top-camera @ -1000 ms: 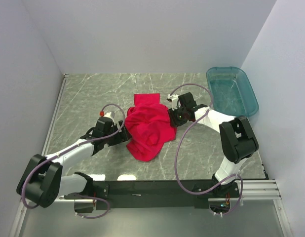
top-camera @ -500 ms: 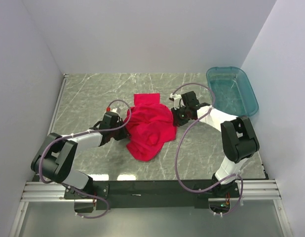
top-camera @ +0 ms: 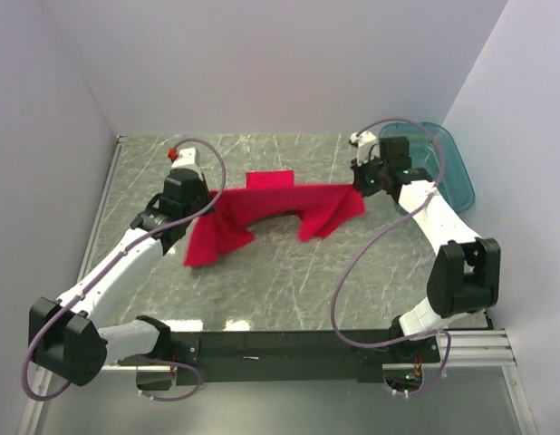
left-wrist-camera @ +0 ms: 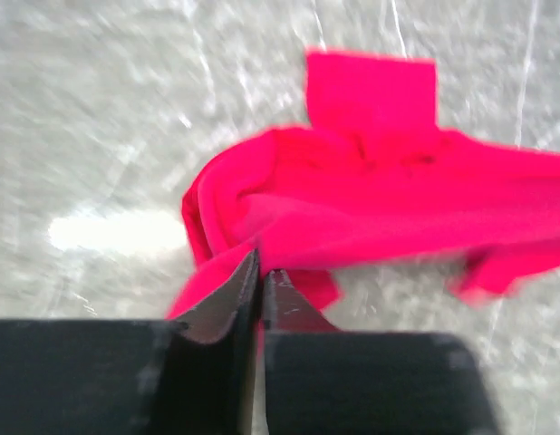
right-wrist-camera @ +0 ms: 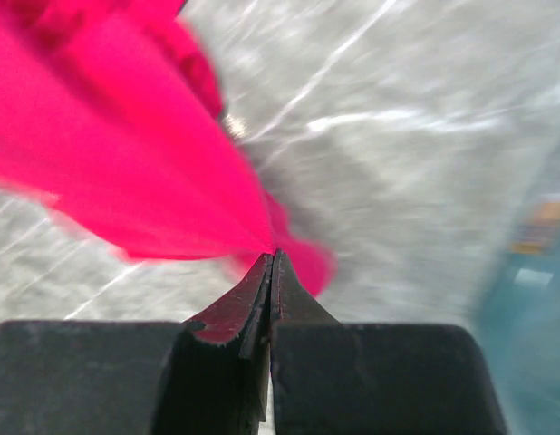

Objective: Fold and stack the t-shirts
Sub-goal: Flatten the tshirt out

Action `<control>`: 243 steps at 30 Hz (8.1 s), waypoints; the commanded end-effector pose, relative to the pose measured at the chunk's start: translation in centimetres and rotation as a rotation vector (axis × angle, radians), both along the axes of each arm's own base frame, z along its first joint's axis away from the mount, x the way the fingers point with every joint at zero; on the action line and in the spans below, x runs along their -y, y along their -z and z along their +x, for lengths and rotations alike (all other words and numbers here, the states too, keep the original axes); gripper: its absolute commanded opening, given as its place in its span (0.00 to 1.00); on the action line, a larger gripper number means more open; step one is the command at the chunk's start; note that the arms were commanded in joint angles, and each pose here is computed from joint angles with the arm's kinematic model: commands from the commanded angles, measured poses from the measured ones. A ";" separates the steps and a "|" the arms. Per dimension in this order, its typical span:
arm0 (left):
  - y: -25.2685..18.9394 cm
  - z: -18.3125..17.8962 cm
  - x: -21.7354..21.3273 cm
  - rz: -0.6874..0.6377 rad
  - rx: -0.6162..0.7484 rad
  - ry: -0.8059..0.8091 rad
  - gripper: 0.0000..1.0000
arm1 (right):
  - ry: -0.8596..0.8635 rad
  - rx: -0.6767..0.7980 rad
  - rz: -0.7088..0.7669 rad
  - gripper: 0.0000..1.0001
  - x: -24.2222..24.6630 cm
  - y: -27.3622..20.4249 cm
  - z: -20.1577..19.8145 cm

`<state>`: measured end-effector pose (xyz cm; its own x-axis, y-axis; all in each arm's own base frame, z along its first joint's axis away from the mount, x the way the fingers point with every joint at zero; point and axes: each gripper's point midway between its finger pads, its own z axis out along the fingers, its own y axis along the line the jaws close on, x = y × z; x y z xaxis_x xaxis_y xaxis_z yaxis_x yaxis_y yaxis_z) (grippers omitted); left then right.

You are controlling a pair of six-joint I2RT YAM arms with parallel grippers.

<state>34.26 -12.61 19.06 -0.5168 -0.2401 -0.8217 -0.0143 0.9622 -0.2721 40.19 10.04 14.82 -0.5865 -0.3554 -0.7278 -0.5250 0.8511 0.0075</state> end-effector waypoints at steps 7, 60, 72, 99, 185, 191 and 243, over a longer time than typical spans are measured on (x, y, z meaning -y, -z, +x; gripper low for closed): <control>-4.6 6.2 -3.3 0.131 0.063 -0.094 0.68 | 0.152 0.307 -0.114 0.09 3.7 -9.9 4.3; 14.6 -1.1 3.9 0.050 -0.366 0.087 0.54 | -0.212 -0.281 -0.168 0.50 -2.4 11.7 -4.2; 15.9 -1.0 3.6 0.136 -0.389 0.082 0.08 | -0.238 -0.300 -0.165 0.00 -2.5 11.5 -4.6; 0.5 -4.8 1.7 0.012 -0.039 0.110 0.01 | -0.040 -0.234 -0.071 0.52 -2.0 6.5 -4.1; 3.5 10.5 -13.0 -0.102 0.110 -0.575 0.00 | -0.159 0.196 0.126 0.01 -6.8 -8.2 15.1; 3.5 16.3 -15.6 -0.043 0.085 -0.673 0.00 | 0.000 0.311 0.067 0.15 -10.5 -8.4 20.2; 13.2 -11.6 -9.5 -0.583 -0.505 -0.672 0.73 | -0.109 -0.615 -0.064 0.01 1.8 12.2 -15.2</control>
<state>22.56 -3.30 5.92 -0.3950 -0.8955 -0.2052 -0.7369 0.4422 -0.5112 25.51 8.93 1.67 -0.8636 -0.4397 -0.2469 -0.5000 0.8098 0.3069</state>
